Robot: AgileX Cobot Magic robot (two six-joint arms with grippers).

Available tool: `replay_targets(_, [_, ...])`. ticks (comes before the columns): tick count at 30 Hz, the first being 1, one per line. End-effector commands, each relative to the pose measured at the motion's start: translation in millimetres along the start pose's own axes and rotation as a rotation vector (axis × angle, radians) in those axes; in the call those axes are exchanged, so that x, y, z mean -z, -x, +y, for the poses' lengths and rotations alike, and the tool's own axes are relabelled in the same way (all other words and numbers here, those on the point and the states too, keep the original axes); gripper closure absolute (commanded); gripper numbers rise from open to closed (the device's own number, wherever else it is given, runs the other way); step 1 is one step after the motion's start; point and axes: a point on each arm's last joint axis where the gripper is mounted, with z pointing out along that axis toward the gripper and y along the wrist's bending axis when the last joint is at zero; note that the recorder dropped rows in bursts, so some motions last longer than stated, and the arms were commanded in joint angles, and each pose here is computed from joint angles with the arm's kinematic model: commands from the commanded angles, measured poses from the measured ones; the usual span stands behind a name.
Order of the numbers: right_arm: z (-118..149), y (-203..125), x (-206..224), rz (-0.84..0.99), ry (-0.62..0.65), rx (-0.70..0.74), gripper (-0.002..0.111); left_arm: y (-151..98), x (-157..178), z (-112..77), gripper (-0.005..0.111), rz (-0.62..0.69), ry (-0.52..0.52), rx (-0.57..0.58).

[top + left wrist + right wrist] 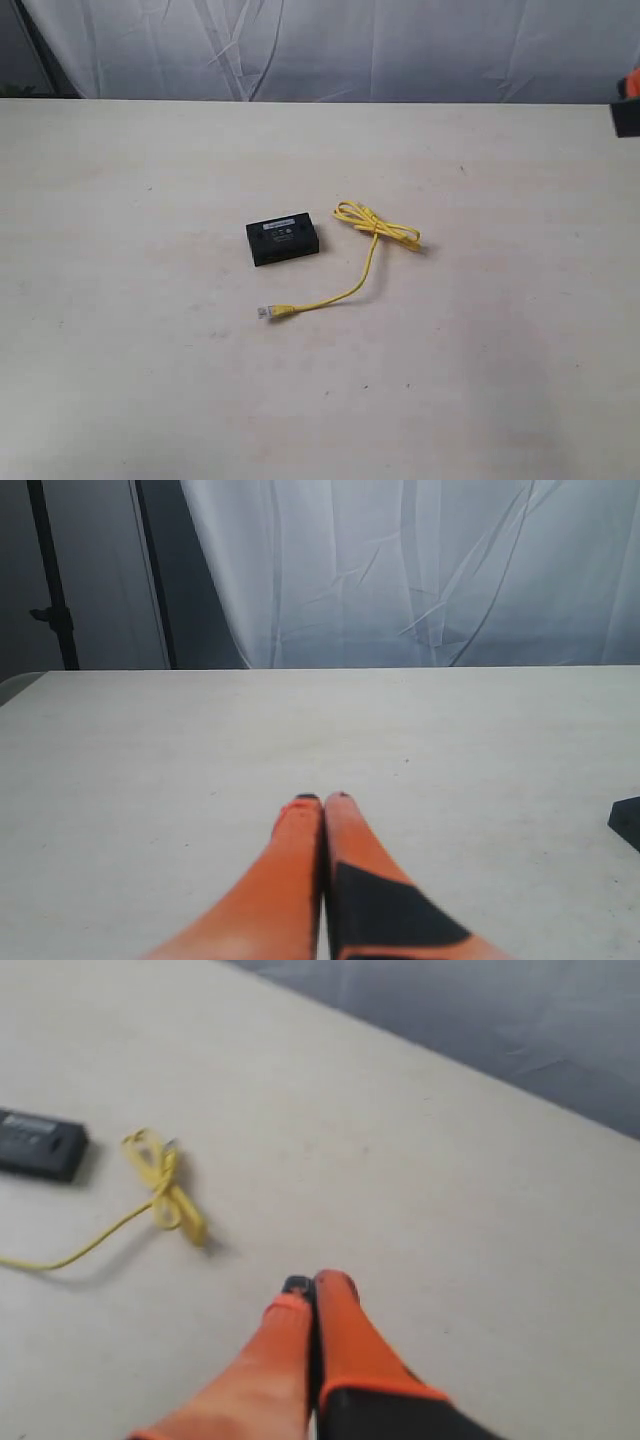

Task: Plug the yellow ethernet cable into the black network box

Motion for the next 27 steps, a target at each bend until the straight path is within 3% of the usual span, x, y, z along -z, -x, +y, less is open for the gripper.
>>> replay_targets(1, [6.0, 11.1, -30.1, 0.067, 0.199, 0.119, 0.109, -0.3, 0.1, 0.0, 0.107, -0.013, 0.001, 0.004])
replay_targets(11, [45.0, 27.4, -111.4, 0.231, 0.485, 0.417, 0.109, -0.3, 0.1, 0.0, 0.107, -0.013, 0.001, 0.006])
replay_targets(18, [80.2, 28.0, -163.2, 0.325, 0.717, 0.737, 0.109, -0.3, 0.1, 0.0, 0.107, -0.013, 0.001, 0.006])
replay_targets(27, [127.5, 32.5, -209.2, 0.363, 0.818, 0.898, 0.109, -0.3, 0.1, 0.1, 0.107, -0.013, 0.002, 0.002])
